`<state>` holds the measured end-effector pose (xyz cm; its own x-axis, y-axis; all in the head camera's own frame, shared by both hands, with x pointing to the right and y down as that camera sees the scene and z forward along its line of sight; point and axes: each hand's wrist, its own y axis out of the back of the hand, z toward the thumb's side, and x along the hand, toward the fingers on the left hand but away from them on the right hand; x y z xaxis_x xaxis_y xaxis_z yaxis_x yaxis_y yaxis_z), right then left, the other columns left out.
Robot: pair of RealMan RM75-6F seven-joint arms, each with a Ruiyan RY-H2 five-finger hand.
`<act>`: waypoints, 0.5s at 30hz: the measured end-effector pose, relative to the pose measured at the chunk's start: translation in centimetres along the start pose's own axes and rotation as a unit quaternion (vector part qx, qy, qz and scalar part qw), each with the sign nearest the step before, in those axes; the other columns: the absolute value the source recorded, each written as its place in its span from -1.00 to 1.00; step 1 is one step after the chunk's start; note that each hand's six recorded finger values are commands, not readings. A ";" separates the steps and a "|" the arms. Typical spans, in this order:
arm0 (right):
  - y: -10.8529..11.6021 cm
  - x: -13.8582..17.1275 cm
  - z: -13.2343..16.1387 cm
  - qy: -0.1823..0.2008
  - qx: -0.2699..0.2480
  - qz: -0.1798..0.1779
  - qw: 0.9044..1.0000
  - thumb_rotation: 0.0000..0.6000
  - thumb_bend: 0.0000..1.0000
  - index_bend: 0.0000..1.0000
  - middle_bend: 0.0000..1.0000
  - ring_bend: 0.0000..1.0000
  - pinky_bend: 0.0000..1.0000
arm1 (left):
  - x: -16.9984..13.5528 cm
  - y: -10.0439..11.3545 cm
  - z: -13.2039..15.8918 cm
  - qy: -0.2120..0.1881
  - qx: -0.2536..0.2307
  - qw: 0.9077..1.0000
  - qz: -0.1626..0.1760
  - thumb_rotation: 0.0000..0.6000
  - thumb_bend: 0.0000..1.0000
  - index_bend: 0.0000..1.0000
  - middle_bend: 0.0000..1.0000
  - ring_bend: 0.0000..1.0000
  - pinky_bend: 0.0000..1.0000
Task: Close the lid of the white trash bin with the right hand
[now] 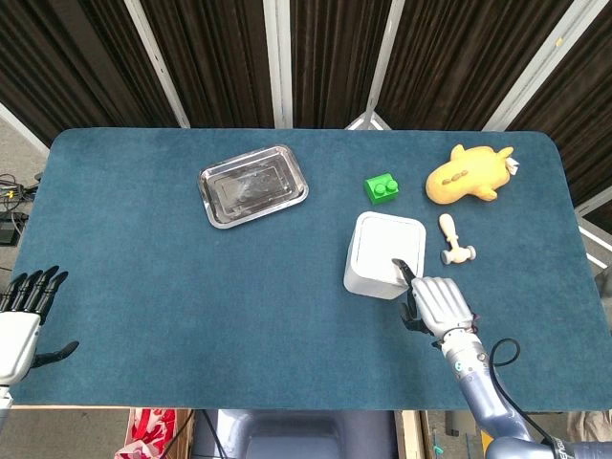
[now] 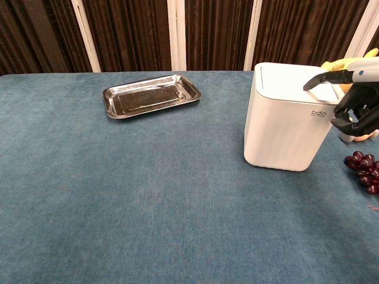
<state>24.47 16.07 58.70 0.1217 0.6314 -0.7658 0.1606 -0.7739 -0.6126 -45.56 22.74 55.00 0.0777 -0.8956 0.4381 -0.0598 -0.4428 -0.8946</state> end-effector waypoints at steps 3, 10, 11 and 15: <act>0.6 0.0 0.2 0.003 -0.006 -0.011 1.000 1.00 0.16 -0.77 0.38 0.49 0.50 | 0.0 0.0 0.0 0.000 0.000 1.000 0.002 1.00 -1.00 -1.00 -1.00 -1.00 -1.00; 4.3 0.4 0.7 0.023 0.005 -0.079 0.997 1.00 0.16 -0.79 0.38 0.49 0.50 | -0.1 0.1 -0.1 0.000 0.001 1.000 0.005 1.00 -1.00 -1.00 -1.00 -1.00 -1.00; 4.9 0.6 0.6 0.025 0.008 -0.090 0.996 1.00 0.16 -0.81 0.38 0.46 0.49 | -0.1 0.1 -0.1 0.000 0.001 1.000 0.006 1.00 -1.00 -1.00 -1.00 -1.00 -1.00; 6.7 1.4 0.1 0.033 0.028 -0.136 0.990 1.00 -0.01 -0.99 -0.03 -0.04 0.11 | -0.1 0.2 0.0 -0.001 0.003 1.000 0.010 1.00 -1.00 -1.00 -1.00 -1.00 -1.00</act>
<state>25.64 11.73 53.55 0.1448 0.8169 -0.5584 0.1414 -0.5756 -0.8054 -45.61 22.73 54.76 0.0783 -0.9038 0.4208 -0.0547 -0.4253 -0.9034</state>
